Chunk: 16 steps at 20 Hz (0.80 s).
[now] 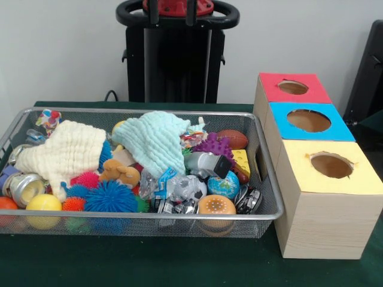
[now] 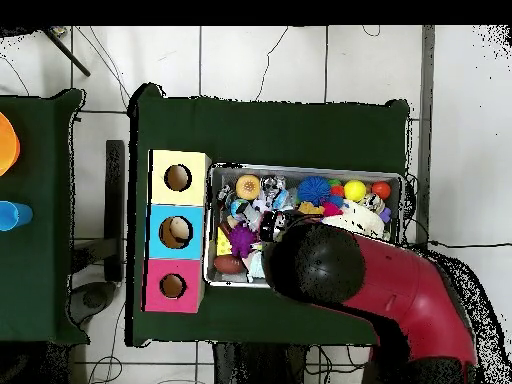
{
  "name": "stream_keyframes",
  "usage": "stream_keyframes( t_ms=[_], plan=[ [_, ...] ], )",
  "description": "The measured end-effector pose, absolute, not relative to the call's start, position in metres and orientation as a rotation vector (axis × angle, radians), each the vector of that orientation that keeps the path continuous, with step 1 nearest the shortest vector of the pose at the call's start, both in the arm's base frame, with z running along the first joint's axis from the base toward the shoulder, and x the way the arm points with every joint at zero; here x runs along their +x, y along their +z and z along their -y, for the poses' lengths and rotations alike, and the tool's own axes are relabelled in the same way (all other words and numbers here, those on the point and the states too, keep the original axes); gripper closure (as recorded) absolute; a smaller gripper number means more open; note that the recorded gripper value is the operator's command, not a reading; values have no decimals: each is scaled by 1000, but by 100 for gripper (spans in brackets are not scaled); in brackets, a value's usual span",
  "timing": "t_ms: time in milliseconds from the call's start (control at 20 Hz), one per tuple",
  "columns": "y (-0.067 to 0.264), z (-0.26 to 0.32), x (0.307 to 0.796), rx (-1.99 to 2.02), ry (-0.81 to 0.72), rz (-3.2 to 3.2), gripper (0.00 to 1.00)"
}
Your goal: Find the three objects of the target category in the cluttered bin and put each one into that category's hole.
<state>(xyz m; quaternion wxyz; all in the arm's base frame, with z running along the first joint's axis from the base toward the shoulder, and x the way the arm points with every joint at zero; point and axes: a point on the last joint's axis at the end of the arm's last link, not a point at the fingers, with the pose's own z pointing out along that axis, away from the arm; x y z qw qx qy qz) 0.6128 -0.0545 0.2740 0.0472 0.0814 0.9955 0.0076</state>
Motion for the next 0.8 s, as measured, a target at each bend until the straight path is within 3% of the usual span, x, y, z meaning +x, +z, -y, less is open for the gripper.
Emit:
stream_keyframes(
  t_ms=[800],
  plan=[
    [257, 151, 575, 448, 30, -3060, 0]
  ],
)
